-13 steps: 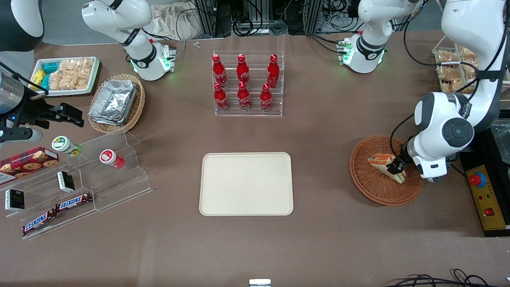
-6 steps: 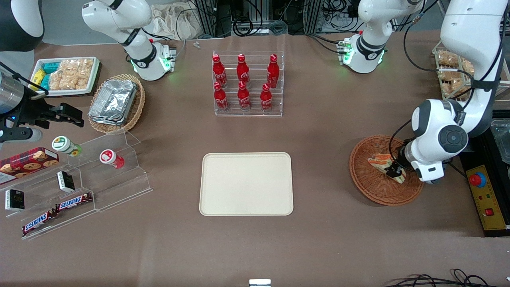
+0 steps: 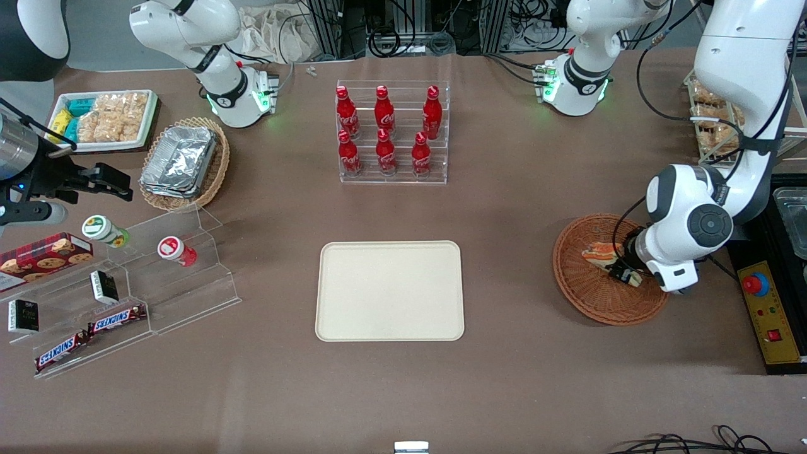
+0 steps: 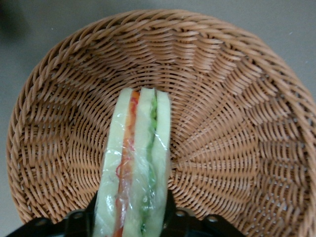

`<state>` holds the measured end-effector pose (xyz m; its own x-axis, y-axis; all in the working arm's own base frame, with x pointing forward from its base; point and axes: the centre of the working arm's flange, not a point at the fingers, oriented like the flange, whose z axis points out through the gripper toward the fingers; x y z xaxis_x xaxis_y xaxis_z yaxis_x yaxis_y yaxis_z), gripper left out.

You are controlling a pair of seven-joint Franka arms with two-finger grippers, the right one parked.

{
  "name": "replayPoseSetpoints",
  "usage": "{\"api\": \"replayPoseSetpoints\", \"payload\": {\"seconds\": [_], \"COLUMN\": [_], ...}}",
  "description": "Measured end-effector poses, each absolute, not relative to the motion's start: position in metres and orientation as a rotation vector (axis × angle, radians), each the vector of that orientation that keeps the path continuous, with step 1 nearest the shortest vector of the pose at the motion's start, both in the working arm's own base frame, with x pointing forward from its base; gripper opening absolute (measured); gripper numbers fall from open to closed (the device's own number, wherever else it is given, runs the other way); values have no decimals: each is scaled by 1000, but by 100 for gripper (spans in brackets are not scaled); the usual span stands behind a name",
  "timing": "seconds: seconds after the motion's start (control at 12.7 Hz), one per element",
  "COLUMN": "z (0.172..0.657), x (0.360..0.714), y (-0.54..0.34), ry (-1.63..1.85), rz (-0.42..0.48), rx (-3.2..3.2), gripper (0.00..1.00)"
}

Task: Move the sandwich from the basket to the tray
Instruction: 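Close the left gripper on the wrapped sandwich and lift it, then carry the sandwich with the left gripper over the cream tray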

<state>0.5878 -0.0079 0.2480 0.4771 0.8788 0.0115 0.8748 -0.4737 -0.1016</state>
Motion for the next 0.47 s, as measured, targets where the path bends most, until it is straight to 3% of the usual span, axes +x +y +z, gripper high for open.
{"api": "replayPoseSetpoints", "payload": {"seconds": [0.16,0.47], "z": [264,359], "x": [597,634], "y": [-8,-20], "ry": [-1557,-1477], "rz": [47,76], "rx": [-2615,-2599], "gripper": [34,26]}}
